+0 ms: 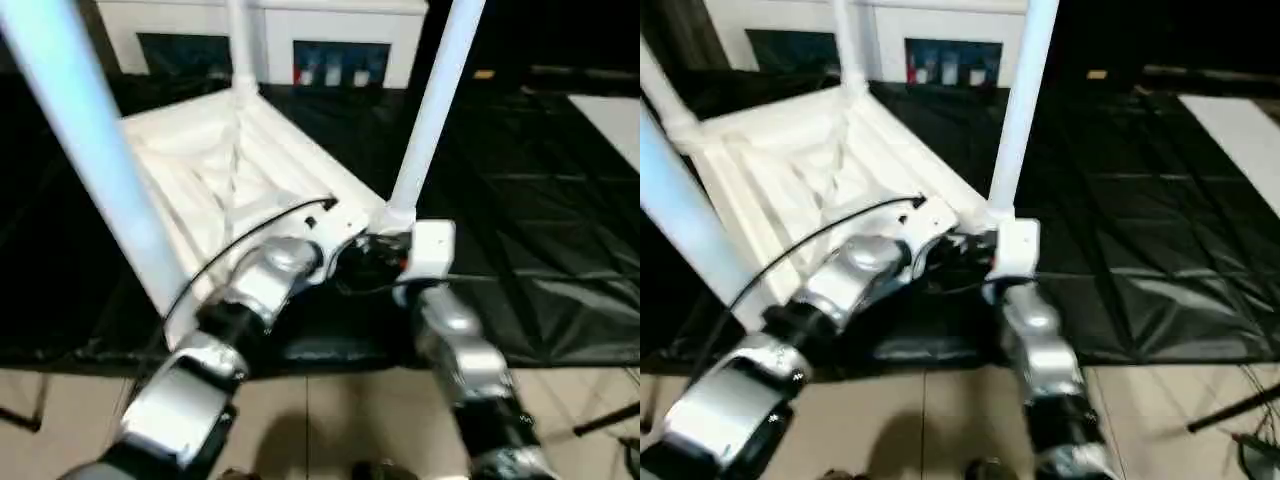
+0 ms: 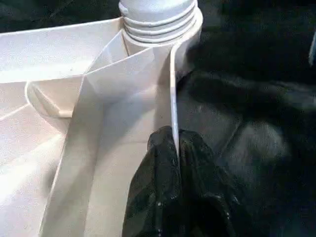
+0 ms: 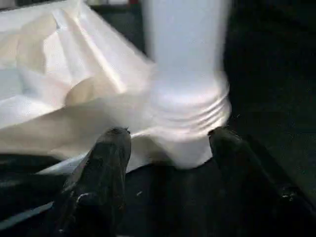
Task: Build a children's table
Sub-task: Rotate leg to tighten
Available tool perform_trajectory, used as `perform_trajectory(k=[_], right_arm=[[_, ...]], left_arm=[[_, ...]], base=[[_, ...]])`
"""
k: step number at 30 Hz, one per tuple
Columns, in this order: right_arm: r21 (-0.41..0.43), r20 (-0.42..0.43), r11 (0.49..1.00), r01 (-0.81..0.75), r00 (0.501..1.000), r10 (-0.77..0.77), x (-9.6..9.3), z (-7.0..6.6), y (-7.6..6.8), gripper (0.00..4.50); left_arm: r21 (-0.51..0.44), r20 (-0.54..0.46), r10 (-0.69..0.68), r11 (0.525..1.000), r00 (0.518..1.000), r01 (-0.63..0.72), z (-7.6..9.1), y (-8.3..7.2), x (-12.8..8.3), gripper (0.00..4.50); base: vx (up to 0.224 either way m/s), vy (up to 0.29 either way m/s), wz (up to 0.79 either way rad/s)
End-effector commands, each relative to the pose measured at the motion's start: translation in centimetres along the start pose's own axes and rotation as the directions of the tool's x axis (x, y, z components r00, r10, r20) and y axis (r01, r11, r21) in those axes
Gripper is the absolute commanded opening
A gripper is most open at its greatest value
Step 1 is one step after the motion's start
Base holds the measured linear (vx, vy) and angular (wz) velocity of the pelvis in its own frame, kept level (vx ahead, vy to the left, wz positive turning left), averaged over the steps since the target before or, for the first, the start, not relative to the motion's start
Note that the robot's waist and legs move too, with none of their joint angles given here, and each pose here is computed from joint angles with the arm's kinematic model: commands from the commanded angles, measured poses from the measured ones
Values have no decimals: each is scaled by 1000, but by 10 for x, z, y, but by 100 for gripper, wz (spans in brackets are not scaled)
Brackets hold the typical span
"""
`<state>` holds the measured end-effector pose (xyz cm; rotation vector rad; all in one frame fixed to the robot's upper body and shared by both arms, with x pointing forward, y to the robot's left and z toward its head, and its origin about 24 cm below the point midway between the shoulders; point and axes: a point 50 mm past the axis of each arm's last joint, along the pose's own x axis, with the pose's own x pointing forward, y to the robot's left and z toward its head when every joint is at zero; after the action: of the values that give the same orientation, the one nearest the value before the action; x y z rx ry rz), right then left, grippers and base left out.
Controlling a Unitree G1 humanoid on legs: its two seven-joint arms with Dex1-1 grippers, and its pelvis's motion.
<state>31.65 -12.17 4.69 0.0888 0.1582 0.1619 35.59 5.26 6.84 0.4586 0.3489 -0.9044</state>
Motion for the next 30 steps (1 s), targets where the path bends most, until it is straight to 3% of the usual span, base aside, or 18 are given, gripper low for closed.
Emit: perform_trajectory(k=[1,5,9,10,13,15,26,30], right_arm=[[-47,49,999,-9,999,12,-9,10,-7,328],[-127,69,989,-71,994,80,-31,19,-24,360],[-167,-38,947,-275,961,272,-52,17,-34,390],[-166,-105,902,-399,916,386,-63,16,-38,400],[-154,-197,827,-540,837,510,-75,15,-42,423],[-161,-232,801,-577,811,537,-77,14,-45,423],[-140,-259,773,-619,776,575,-69,9,-44,423],[-161,-292,761,-629,767,572,-66,4,-43,387]], left_arm=[[62,64,-65,996,996,61,6,-8,-2,0],[135,52,-184,975,982,175,-3,-13,-15,0],[180,17,-303,938,953,296,-14,-16,-31,0],[212,-7,-400,895,916,392,-19,-20,-42,0],[227,-51,-478,850,877,476,-24,-23,-53,0],[233,-49,-493,840,869,490,-23,-23,-56,0],[235,-50,-495,838,867,492,-20,-25,-57,0],[234,-52,-496,838,867,494,-19,-25,-58,0]], base=[[0,0,0],[0,0,0],[0,0,0],[0,0,0],[0,0,0],[0,0,0],[0,0,0],[0,0,0]])
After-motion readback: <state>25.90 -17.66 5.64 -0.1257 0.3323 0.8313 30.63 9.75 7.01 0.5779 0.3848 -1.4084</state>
